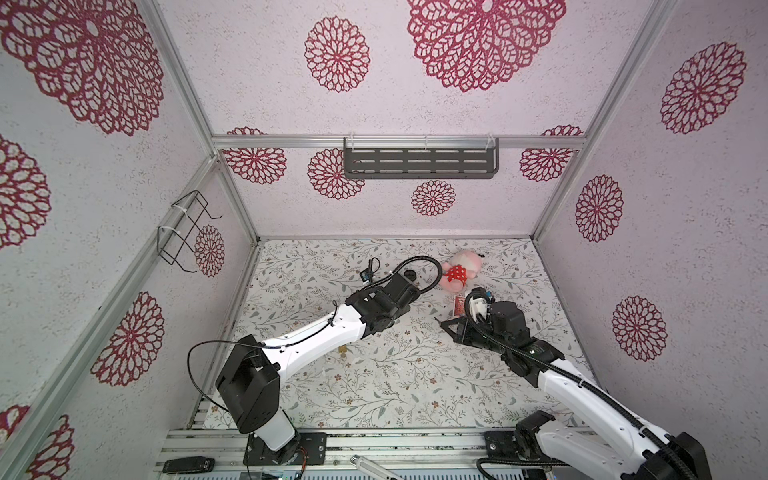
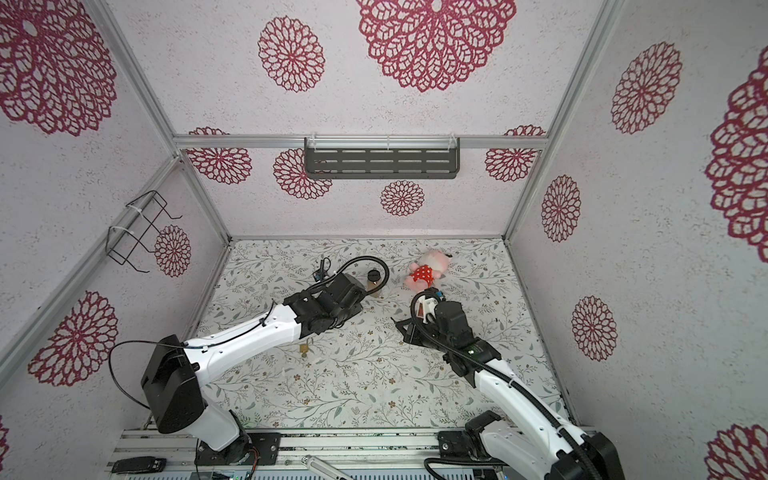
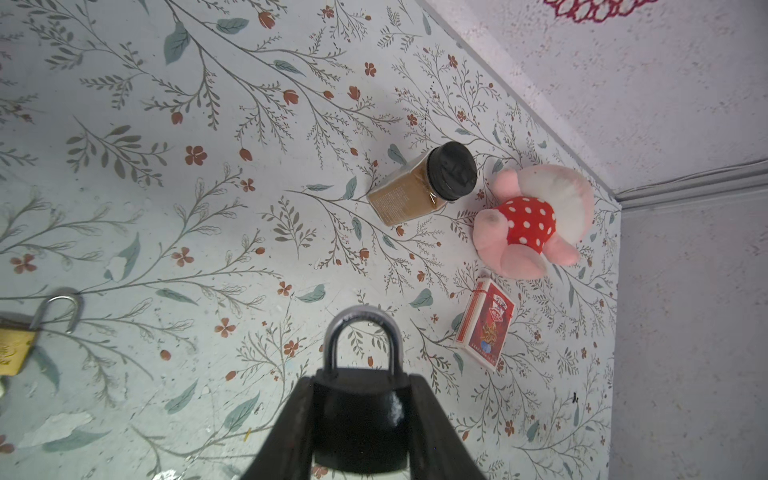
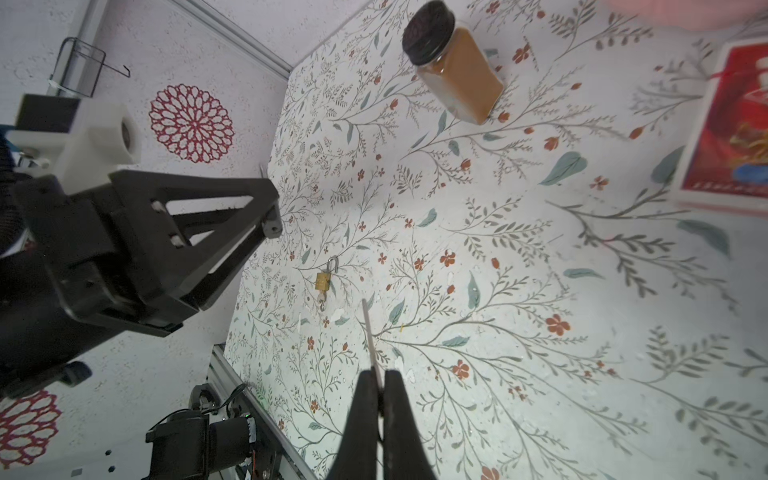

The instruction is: Unlock with the key

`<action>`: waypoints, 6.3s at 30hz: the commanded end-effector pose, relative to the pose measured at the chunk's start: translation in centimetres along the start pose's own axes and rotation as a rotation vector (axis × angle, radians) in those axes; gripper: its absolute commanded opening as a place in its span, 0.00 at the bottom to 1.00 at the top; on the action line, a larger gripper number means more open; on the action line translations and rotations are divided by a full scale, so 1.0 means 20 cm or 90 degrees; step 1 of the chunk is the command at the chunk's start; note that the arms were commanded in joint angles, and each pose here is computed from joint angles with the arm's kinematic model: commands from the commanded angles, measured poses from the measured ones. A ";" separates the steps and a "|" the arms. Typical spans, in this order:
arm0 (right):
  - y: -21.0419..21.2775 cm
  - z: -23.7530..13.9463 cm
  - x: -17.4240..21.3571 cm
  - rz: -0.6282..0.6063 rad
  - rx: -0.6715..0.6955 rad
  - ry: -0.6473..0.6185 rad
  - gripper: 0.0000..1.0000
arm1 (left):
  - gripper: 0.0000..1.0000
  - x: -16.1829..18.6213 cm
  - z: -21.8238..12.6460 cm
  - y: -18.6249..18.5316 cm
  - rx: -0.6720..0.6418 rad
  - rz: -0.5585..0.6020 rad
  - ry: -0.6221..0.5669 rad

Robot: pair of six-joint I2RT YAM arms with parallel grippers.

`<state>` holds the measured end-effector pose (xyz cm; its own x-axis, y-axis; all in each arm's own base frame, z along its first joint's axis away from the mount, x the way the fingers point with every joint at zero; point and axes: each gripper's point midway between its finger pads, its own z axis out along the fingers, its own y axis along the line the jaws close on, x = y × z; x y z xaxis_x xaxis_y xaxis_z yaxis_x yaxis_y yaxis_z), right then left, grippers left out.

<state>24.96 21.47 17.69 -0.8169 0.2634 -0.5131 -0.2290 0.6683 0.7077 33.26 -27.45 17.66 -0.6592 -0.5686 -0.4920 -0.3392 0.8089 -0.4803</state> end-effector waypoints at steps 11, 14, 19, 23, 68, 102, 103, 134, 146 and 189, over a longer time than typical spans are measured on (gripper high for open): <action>0.26 0.13 -0.07 0.021 -0.096 -0.136 0.00 | 0.06 -0.07 -0.10 -0.11 0.060 -0.088 -0.024; 0.30 0.16 -0.08 0.012 -0.099 -0.146 0.00 | 0.05 -0.06 -0.10 -0.12 0.067 -0.094 -0.020; 0.35 0.19 -0.07 0.002 -0.119 -0.151 0.00 | 0.03 -0.05 -0.10 -0.14 0.073 -0.095 -0.013; 0.39 0.22 -0.06 -0.007 -0.135 -0.149 0.00 | 0.03 -0.04 -0.10 -0.15 0.081 -0.094 -0.005; 0.37 0.22 -0.13 -0.016 -0.106 -0.201 0.00 | 0.00 -0.02 -0.15 -0.21 0.123 -0.092 0.011; 0.52 0.12 -0.34 -0.139 -0.093 -0.308 0.00 | 0.00 0.07 -0.24 -0.32 0.178 -0.104 0.044; 0.54 0.11 -0.34 -0.141 -0.105 -0.311 0.00 | 0.00 0.07 -0.24 -0.33 0.181 -0.107 0.046; 0.49 0.14 -0.22 -0.077 -0.191 -0.204 0.13 | 0.00 -0.08 -0.24 -0.25 0.173 -0.123 -0.022; 0.51 0.14 -0.21 -0.080 -0.202 -0.202 0.10 | 0.00 -0.09 -0.25 -0.27 0.179 -0.121 -0.023; 0.57 0.06 -0.31 -0.055 -0.195 -0.218 0.23 | 0.00 -0.11 -0.28 -0.28 0.184 -0.118 -0.045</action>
<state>27.67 28.60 26.38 -0.5951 0.4164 -0.6873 -0.4781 0.5040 0.7193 33.00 -29.94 24.37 -0.5719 -0.7018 -0.4247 -0.2553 0.6443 -0.7209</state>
